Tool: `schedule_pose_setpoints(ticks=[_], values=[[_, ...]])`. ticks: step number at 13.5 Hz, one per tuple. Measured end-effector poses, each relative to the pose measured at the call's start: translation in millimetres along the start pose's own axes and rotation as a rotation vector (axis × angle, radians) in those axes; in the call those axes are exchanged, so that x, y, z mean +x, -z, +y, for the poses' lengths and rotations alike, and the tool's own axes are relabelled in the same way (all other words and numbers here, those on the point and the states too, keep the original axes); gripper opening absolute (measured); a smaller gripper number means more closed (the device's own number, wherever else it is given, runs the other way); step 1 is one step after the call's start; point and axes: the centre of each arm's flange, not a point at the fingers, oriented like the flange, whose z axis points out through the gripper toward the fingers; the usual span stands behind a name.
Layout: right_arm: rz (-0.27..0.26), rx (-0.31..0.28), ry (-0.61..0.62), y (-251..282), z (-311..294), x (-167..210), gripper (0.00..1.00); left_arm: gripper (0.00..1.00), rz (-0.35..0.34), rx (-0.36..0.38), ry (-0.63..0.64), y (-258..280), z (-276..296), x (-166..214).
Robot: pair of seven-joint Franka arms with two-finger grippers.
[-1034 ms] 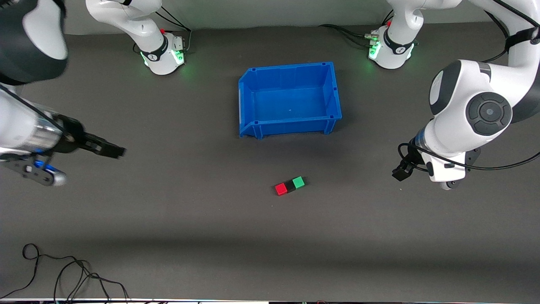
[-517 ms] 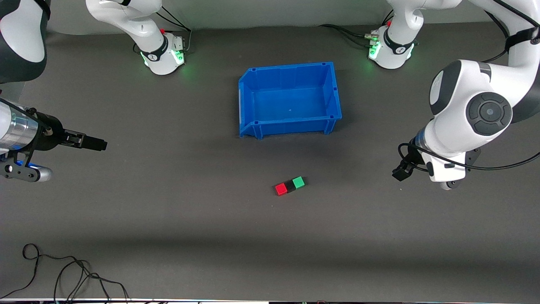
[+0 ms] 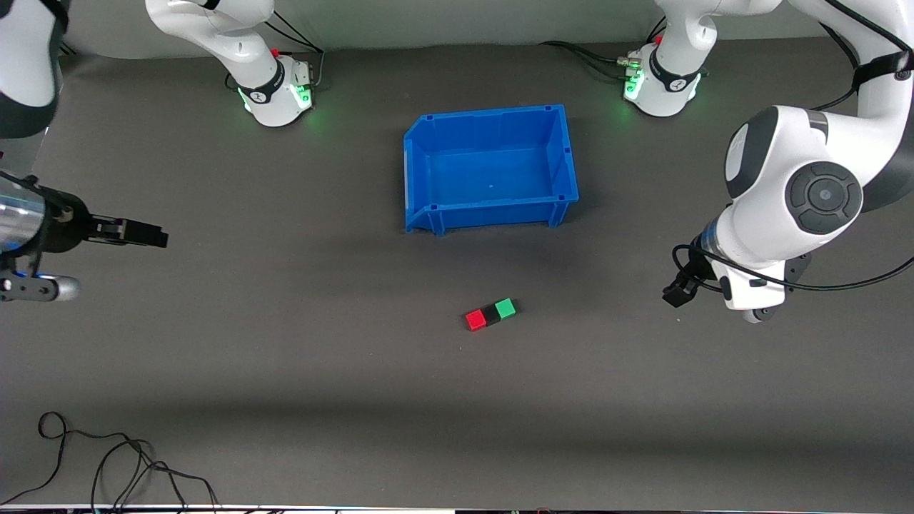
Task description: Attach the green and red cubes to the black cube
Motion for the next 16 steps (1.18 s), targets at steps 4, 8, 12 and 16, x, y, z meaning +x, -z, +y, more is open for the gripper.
schedule_pose_setpoints(ticks=[4,8,12,16], values=[[0.048,0.029,0.049,-7.2,20.5,-26.1,1.0,1.0,-0.022,0.032,-0.176,48.5,-6.6,7.4],[0.111,0.038,0.081,-18.9,6.5,-46.6,1.0,1.0,-0.013,0.012,-0.231,85.2,-10.8,13.6],[0.177,0.049,0.063,-14.2,20.6,-72.6,1.0,1.0,-0.075,0.032,-0.523,99.2,-49.3,50.5],[0.227,-0.073,0.113,-3.3,0.4,-84.7,1.0,1.0,-0.016,-0.051,-0.854,176.9,-127.2,78.0]])
